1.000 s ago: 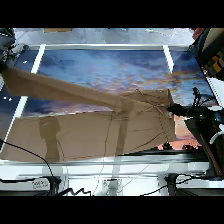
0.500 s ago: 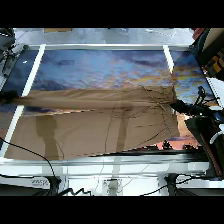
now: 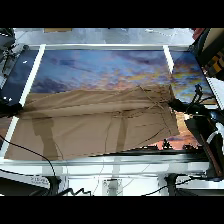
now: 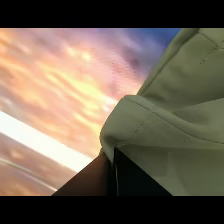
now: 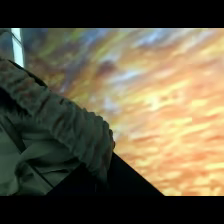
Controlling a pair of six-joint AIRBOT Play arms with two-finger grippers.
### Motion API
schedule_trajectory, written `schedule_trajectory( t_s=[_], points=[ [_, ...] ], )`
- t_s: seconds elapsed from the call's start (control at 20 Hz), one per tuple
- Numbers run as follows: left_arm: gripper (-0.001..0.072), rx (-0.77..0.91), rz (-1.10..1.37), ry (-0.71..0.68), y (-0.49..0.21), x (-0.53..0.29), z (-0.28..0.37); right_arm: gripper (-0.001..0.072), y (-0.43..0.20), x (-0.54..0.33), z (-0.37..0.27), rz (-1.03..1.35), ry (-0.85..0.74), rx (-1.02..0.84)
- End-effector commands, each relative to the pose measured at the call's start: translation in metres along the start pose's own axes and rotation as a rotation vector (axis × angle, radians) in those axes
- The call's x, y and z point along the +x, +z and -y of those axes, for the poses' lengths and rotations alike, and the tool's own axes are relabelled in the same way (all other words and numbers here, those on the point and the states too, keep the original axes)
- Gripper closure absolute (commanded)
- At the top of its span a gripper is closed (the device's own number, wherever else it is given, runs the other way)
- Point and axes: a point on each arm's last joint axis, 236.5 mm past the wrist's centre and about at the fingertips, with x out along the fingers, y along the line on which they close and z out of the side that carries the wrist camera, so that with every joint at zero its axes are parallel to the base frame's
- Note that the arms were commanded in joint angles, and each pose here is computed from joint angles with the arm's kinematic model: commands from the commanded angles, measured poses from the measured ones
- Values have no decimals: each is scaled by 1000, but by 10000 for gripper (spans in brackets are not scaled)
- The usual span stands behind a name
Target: Fold the clothes and pants, and hang the long-sleeved shirts on hangers.
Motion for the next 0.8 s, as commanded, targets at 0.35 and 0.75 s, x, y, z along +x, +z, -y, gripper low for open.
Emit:
schedule_trajectory(
  t_s=[0.35,0.75],
  points=[
    [695,-175,201,-183,52,4,56,678,27,12,40,147,-174,119],
    [2,-130,238,-206,64,-51,70,208,60,-25,17,185,-102,95]
  ],
)
